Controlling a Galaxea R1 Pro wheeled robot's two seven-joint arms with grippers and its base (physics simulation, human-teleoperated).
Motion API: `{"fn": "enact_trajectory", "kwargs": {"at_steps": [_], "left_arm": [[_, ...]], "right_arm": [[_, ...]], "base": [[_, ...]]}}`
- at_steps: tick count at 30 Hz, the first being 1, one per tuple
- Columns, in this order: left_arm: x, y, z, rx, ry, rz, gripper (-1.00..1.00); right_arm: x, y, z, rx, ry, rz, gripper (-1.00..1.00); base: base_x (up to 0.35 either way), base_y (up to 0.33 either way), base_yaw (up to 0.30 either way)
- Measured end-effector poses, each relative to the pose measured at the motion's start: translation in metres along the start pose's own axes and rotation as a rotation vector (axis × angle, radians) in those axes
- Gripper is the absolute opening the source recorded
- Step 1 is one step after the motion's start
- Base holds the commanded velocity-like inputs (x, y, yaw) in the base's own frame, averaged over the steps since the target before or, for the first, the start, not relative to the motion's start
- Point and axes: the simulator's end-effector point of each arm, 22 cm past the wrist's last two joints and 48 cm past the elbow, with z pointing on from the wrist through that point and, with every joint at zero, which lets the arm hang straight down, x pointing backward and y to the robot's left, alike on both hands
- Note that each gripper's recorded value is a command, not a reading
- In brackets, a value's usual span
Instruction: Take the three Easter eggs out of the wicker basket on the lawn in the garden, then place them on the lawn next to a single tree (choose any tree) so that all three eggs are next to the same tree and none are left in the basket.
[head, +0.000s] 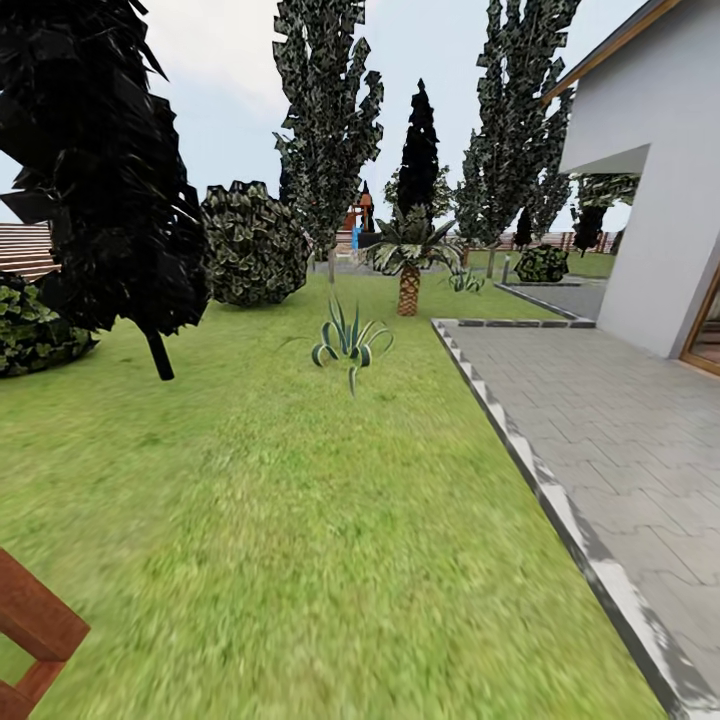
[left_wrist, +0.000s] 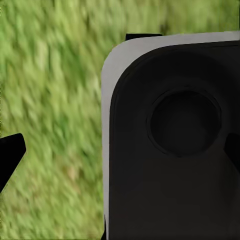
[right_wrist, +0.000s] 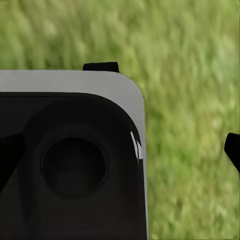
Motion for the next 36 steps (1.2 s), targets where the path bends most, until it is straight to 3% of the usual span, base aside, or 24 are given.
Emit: {"fn": "enact_trajectory", "kwargs": {"at_steps": [28, 36], "left_arm": [[0.0, 0.0, 0.0, -0.001, 0.0, 0.0, 1.0], [0.0, 0.0, 0.0, -0.001, 0.0, 0.0, 1.0]], "right_arm": [[0.0, 0.0, 0.0, -0.001, 0.0, 0.001, 1.0], [0.0, 0.015, 0.0, -0.019, 0.0, 0.006, 1.0]], "base": [[0.332, 0.0, 0.0], [0.332, 0.0, 0.0]]}}
